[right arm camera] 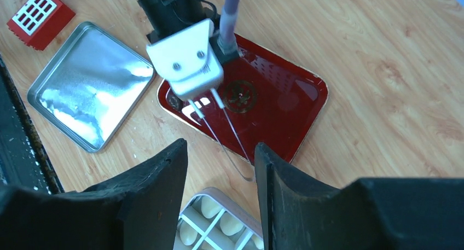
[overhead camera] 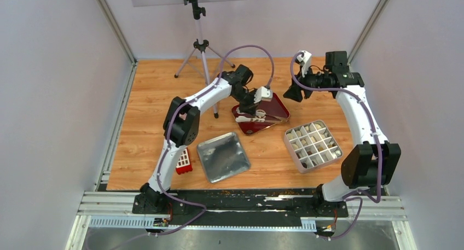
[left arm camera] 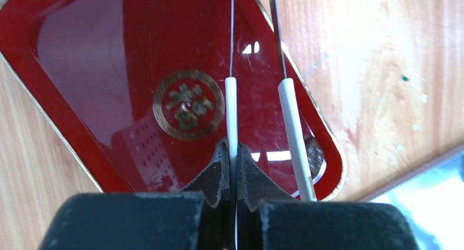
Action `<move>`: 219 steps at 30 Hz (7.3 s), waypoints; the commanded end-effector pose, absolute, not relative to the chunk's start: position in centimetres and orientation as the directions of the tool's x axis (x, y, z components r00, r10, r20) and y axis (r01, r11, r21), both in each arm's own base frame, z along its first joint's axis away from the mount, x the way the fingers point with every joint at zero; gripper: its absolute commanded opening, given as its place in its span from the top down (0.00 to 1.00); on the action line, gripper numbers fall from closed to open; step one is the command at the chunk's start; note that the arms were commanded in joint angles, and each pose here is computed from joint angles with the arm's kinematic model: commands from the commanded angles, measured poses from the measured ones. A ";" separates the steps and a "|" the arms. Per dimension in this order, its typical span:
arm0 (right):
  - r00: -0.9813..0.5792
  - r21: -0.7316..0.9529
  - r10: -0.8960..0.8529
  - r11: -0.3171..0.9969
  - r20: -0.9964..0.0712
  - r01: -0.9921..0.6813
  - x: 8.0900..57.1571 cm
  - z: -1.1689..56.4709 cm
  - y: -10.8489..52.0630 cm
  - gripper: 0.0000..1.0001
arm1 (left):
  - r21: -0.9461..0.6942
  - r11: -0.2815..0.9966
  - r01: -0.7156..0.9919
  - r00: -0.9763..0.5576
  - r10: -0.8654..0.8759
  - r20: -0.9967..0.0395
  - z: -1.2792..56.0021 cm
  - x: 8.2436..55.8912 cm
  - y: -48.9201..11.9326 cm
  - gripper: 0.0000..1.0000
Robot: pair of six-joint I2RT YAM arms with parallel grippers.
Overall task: Pack the chocolate
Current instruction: Pick up the clamp from the plate, then adjust the clamp, then pick up the fake chocolate from the plate.
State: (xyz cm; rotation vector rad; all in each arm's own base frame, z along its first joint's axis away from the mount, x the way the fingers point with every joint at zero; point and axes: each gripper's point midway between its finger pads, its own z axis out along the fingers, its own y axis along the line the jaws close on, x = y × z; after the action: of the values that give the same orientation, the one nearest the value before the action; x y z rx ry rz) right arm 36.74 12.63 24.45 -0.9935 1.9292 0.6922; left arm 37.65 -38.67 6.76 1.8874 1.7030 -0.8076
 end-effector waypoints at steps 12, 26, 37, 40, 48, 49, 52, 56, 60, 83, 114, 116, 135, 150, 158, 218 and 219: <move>0.142 -0.187 -0.628 0.006 -0.765 -0.982 30.9 24.9 16.5 0.32 | 0.103 -0.089 0.991 0.132 0.444 -0.886 20.2 32.4 -35.7 1.00; 0.196 -0.055 -0.656 -0.230 -0.729 -0.972 29.6 23.4 19.5 0.28 | 0.175 -0.110 0.978 0.202 0.319 -0.926 22.5 31.3 -36.1 1.00; 0.115 0.036 -0.658 -0.211 -0.744 -0.977 29.0 21.0 20.6 0.29 | 0.093 0.003 0.996 0.092 0.153 -0.984 26.0 32.2 -35.9 1.00; 0.102 0.018 -0.658 -0.173 -0.746 -0.985 29.7 20.8 21.3 0.37 | 0.081 0.006 0.997 0.079 0.149 -0.986 26.0 32.2 -36.0 1.00; 0.174 -0.122 -0.674 -0.125 -0.718 -0.985 31.5 21.4 21.5 0.74 | 0.054 0.037 0.998 0.048 0.152 -0.987 25.6 32.6 -35.9 1.00; 0.173 -0.121 -0.680 -0.124 -0.713 -0.985 31.5 21.3 21.3 0.77 | 0.053 0.057 0.997 0.044 0.160 -0.986 25.4 32.9 -35.7 0.96; 0.167 -0.106 -0.703 -0.130 -0.691 -0.986 31.1 20.9 20.7 0.82 | 0.057 0.176 0.983 0.014 0.234 -0.972 24.2 34.6 -34.1 0.61; 0.149 -0.085 -0.753 -0.124 -0.641 -0.989 30.9 19.9 19.5 0.82 | 0.073 0.315 0.946 -0.053 0.374 -0.926 22.1 35.6 -28.8 0.01; 0.115 -0.093 -0.800 -0.074 -0.589 -0.993 32.1 19.5 18.7 0.82 | 0.068 0.445 0.893 -0.155 0.445 -0.882 20.1 35.1 -22.3 0.00; -0.166 0.159 -0.719 0.078 -0.675 -0.984 31.5 21.4 23.8 0.82 | 0.601 0.067 0.796 0.495 0.500 -0.711 22.2 30.9 -29.2 0.00; -0.348 0.270 -0.596 0.219 -0.724 -0.938 30.4 22.3 24.2 0.21 | 0.637 -0.062 0.768 0.591 0.452 -0.668 20.3 32.2 -35.2 0.67; -0.352 0.262 -0.609 0.235 -0.711 -0.936 30.9 21.6 23.9 0.23 | 0.633 -0.050 0.773 0.585 0.443 -0.680 20.6 32.3 -35.3 0.70; -0.509 0.455 -0.542 0.243 -0.669 -0.857 30.9 20.6 23.3 0.69 | 0.654 0.039 0.755 0.578 0.430 -0.694 21.2 33.5 -35.4 0.72; -0.676 0.617 -0.416 0.289 -0.608 -0.732 31.3 21.3 23.7 0.47 | 0.683 0.024 0.730 0.610 0.429 -0.666 21.3 34.0 -35.9 0.84; -0.688 0.626 -0.405 0.295 -0.602 -0.722 31.5 21.3 23.8 0.58 | 0.680 0.037 0.733 0.602 0.430 -0.673 21.4 34.5 -36.4 0.85; -0.216 -0.060 -0.863 0.272 -0.456 -0.960 38.2 15.7 17.2 0.66 | 0.331 0.610 0.720 -0.098 0.561 -0.822 18.4 31.2 -16.7 0.00; -0.224 -0.061 -0.861 0.281 -0.456 -0.958 38.5 15.6 17.2 0.66 | 0.336 0.609 0.718 -0.093 0.562 -0.822 18.4 31.2 -16.7 0.00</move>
State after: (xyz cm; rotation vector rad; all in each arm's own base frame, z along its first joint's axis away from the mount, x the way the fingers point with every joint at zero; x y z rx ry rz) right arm 36.15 16.92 14.53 -1.7027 2.1752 0.3918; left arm 30.89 -15.94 16.97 1.0874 1.8153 -0.1443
